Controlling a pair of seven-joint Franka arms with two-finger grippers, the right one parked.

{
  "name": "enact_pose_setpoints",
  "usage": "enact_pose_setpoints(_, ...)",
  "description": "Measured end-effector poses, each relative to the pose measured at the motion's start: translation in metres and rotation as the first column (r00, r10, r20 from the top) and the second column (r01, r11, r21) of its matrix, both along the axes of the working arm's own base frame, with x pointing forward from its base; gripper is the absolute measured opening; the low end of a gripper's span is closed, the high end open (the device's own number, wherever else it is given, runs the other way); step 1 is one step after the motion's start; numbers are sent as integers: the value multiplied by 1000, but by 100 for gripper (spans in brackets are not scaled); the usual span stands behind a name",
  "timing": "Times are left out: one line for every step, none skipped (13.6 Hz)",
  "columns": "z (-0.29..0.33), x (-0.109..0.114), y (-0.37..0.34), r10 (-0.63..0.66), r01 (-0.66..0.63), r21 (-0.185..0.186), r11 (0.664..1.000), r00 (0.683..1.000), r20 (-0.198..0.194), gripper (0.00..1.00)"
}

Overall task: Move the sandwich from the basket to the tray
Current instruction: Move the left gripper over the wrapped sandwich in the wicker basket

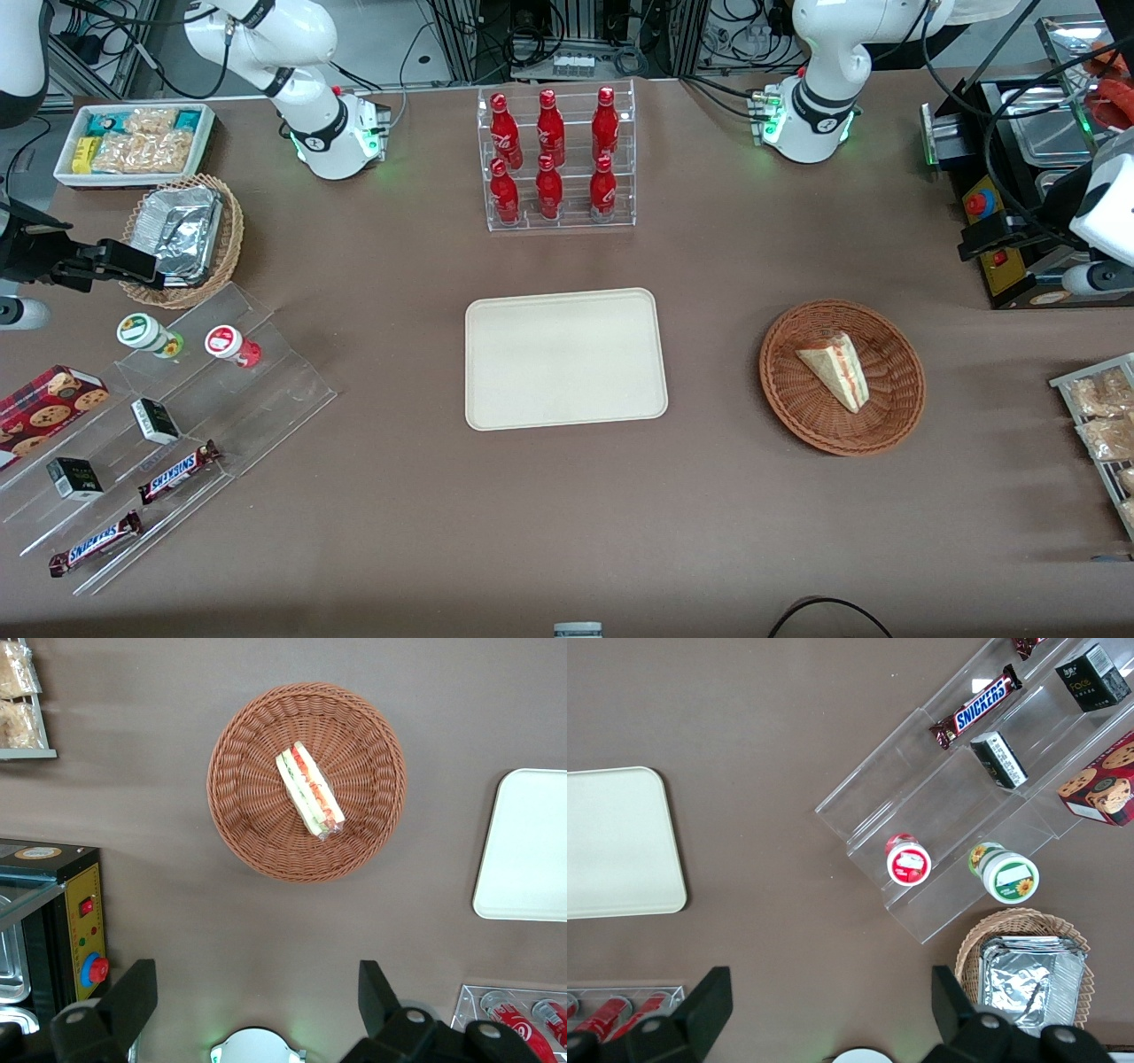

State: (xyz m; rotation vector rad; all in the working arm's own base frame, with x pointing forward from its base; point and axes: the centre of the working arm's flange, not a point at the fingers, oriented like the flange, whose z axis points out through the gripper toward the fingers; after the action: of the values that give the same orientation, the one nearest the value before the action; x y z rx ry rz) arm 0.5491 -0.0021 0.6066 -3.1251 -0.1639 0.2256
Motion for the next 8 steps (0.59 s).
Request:
enact_pose_setpoints(0,0,0,0,0,0,1000,1000,1,100)
enact_pose_setpoints(0,0,0,0,0,0,1000,1000,1,100)
enact_pose_setpoints(0,0,0,0,0,0,1000,1000,0,100)
enact_pose_setpoints(0,0,0,0,0,0,1000,1000,-1,100)
enact_pose_setpoints(-1,1,0,0,0,0,1000,1000,-2,100)
enact_pose_setpoints(-3,2,0,0,0,0,1000,1000,-6,100)
enact_pose_setpoints(-7,3,0,0,0,0,1000,1000,-11,100)
enact_pose_setpoints(-13,5,0,0,0,0,1000,1000,-19,100)
